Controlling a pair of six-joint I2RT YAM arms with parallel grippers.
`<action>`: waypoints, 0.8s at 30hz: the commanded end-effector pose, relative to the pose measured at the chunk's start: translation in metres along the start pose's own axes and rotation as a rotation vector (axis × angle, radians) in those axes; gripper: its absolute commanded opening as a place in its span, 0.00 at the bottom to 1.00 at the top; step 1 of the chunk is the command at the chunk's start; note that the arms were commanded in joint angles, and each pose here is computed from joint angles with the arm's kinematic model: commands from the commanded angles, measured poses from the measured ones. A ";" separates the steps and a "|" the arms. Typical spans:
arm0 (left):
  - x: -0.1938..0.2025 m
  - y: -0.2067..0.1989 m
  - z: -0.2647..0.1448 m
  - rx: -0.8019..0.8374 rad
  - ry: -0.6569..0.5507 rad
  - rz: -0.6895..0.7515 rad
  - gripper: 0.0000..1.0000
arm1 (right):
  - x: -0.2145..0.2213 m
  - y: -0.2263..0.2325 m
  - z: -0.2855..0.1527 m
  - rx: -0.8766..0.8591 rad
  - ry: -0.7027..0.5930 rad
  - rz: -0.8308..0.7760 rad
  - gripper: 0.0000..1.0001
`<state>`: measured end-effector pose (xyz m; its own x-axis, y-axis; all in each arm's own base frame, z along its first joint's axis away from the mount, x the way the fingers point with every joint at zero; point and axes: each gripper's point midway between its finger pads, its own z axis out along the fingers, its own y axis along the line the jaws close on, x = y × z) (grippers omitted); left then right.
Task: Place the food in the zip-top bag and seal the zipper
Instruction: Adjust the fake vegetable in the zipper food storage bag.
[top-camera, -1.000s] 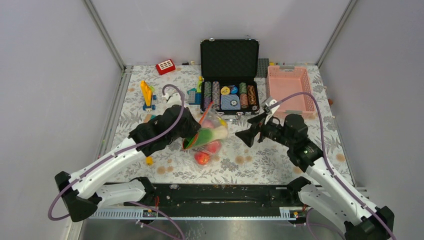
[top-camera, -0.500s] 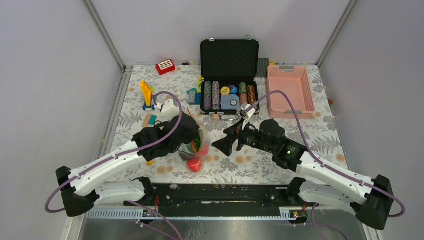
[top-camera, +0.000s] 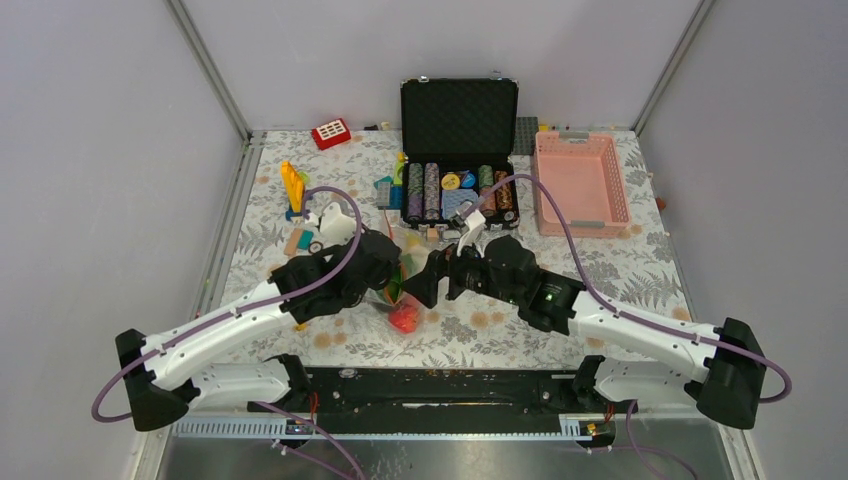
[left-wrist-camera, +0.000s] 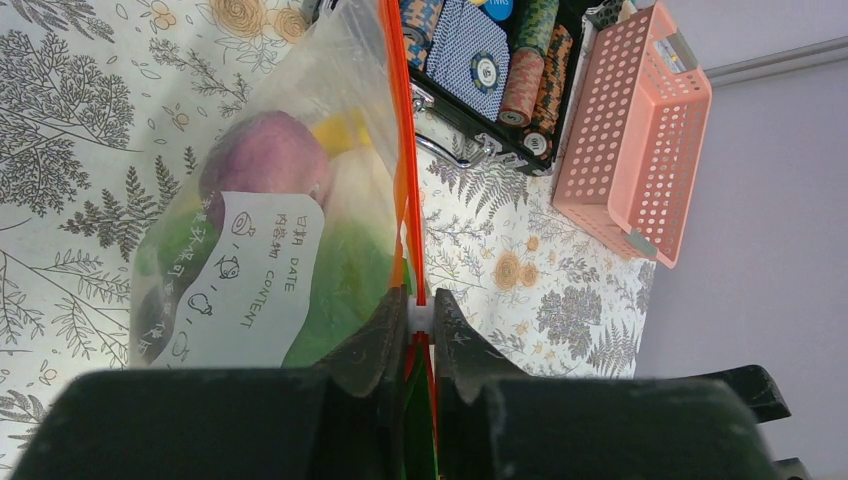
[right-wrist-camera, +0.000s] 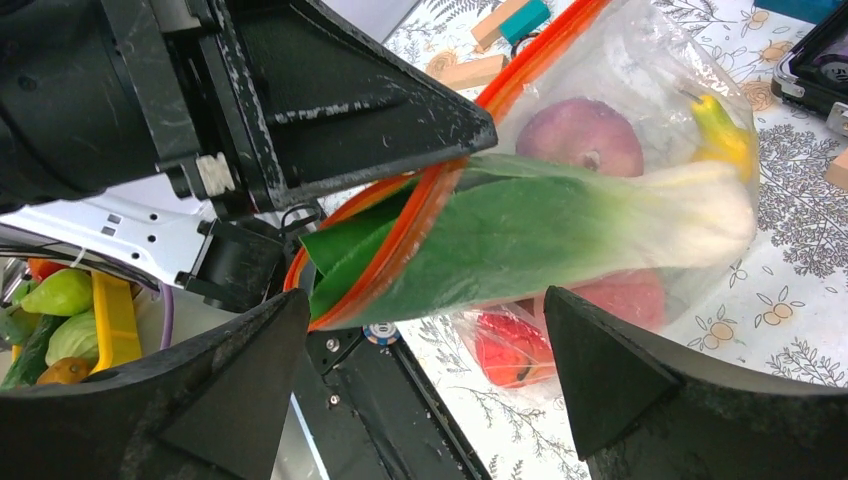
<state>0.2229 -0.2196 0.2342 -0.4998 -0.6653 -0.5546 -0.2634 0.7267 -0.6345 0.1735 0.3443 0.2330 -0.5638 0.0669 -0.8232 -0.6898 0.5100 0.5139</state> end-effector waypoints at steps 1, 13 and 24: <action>-0.009 -0.017 0.001 0.046 -0.048 -0.085 0.00 | -0.022 0.012 0.006 0.013 -0.042 -0.017 0.96; -0.011 -0.013 -0.003 0.064 -0.055 -0.113 0.00 | 0.021 -0.048 0.013 0.342 0.096 -0.073 0.81; -0.013 -0.012 -0.008 0.091 -0.052 -0.109 0.00 | 0.065 -0.112 0.006 0.638 0.246 -0.151 0.26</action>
<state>0.2176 -0.2226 0.2185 -0.5078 -0.6776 -0.5319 -0.2775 0.7132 -0.6437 0.2069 0.3279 0.1458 -0.6151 -0.1028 -0.7817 -0.4819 0.8338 0.2695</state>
